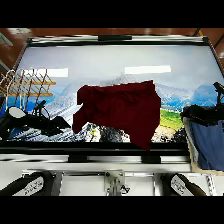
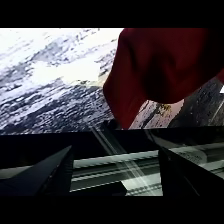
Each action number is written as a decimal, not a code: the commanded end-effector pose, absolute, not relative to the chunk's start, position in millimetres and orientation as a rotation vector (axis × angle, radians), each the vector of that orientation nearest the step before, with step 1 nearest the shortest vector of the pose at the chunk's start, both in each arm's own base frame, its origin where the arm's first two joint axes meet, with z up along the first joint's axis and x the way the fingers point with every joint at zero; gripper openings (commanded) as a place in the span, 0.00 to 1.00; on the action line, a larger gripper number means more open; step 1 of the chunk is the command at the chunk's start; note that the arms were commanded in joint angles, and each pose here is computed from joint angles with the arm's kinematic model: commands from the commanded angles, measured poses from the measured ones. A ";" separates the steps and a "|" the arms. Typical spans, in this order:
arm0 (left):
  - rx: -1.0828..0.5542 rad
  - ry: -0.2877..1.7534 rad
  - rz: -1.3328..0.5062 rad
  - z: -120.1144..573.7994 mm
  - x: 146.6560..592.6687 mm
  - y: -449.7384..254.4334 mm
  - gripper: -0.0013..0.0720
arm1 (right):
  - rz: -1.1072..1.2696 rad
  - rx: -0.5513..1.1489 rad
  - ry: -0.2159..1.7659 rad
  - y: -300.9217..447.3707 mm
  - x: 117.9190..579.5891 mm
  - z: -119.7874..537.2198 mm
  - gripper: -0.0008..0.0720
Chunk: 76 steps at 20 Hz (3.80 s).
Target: Fold the shirts.
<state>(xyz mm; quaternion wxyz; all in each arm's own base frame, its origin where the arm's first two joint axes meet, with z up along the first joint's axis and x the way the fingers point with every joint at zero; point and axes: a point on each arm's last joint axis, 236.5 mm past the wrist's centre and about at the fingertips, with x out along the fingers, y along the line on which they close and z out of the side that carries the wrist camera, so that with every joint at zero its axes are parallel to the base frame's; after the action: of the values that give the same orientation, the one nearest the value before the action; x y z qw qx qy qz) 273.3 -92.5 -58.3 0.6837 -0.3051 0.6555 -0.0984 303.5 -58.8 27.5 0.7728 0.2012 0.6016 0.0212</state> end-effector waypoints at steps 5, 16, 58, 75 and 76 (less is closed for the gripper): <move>-0.818 1.425 -0.230 -81.5 266.4 -106.8 0.75 | 0.065 0.454 1.285 -53.9 307.0 29.4 0.78; -0.889 1.403 -0.200 -112.7 288.3 -138.8 0.52 | 0.067 0.455 1.295 -53.0 304.7 29.0 0.78; -0.174 -0.138 -0.659 542.1 302.0 -125.3 0.07 | 0.396 0.071 0.178 58.5 351.5 421.6 0.11; 0.008 0.144 -0.359 467.5 211.6 -83.7 0.07 | 0.269 0.026 0.211 57.3 246.2 467.0 0.11; -0.011 0.197 -0.359 448.7 224.6 -81.8 0.07 | 0.282 0.036 0.344 54.1 261.3 435.2 0.11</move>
<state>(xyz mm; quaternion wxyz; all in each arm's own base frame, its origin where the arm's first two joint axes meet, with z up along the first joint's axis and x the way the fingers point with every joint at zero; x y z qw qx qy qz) 202.2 -92.1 500.8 0.9809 0.0080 0.0103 -0.1939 238.2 57.2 513.5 0.9919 -0.0076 0.0027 0.1269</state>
